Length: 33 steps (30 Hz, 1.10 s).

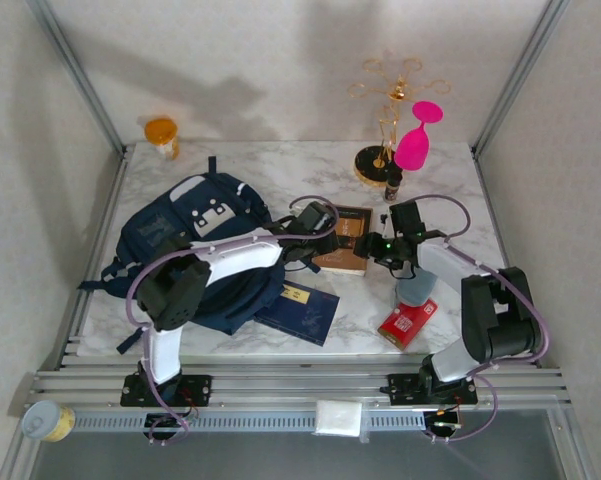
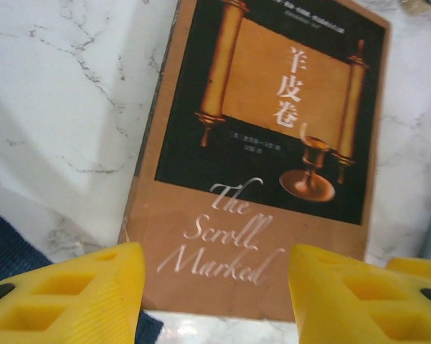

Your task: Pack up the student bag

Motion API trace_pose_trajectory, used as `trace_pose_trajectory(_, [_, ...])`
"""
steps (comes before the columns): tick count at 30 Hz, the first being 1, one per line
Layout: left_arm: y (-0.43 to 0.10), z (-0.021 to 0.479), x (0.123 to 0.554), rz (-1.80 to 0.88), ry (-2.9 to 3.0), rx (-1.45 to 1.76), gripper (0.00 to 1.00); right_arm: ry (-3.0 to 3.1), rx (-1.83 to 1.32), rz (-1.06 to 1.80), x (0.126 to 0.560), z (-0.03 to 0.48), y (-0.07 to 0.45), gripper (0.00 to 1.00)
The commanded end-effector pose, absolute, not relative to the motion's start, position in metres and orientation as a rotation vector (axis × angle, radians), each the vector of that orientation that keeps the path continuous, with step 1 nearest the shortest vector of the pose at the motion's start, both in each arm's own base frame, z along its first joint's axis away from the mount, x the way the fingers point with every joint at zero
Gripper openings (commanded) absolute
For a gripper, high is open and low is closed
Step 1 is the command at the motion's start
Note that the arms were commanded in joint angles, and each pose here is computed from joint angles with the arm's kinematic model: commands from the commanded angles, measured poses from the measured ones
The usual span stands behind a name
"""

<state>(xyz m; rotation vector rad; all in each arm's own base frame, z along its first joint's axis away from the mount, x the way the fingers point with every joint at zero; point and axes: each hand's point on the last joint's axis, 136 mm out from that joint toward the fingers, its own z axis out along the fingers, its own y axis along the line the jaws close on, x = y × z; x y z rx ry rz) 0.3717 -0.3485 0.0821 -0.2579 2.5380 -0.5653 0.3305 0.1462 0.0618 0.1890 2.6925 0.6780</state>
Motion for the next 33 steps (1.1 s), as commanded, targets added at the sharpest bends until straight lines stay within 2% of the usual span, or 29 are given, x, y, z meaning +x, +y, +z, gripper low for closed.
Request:
trace_pose_trajectory(1, [-0.334,0.069,0.380,-0.452,2.556,-0.269,0.53,2.698,0.228,0.766,0.345,0.060,0.158,0.66])
trace_pose_trajectory(11, [-0.334,0.029,0.385,-0.371,2.625,-0.242,0.54,2.777,0.238,0.775,0.345,0.025,0.162,0.66])
trace_pose_trajectory(19, [-0.326,0.012,0.382,-0.290,2.645,-0.234,0.54,2.699,0.117,0.935,0.345,0.058,0.184,0.61])
trace_pose_trajectory(24, [-0.320,0.005,0.379,-0.229,2.647,-0.233,0.53,2.693,0.112,0.844,0.349,0.068,0.177,0.57])
trace_pose_trajectory(33, [-0.313,0.002,0.377,-0.159,2.638,-0.225,0.53,2.631,0.056,0.899,0.349,0.093,0.183,0.47])
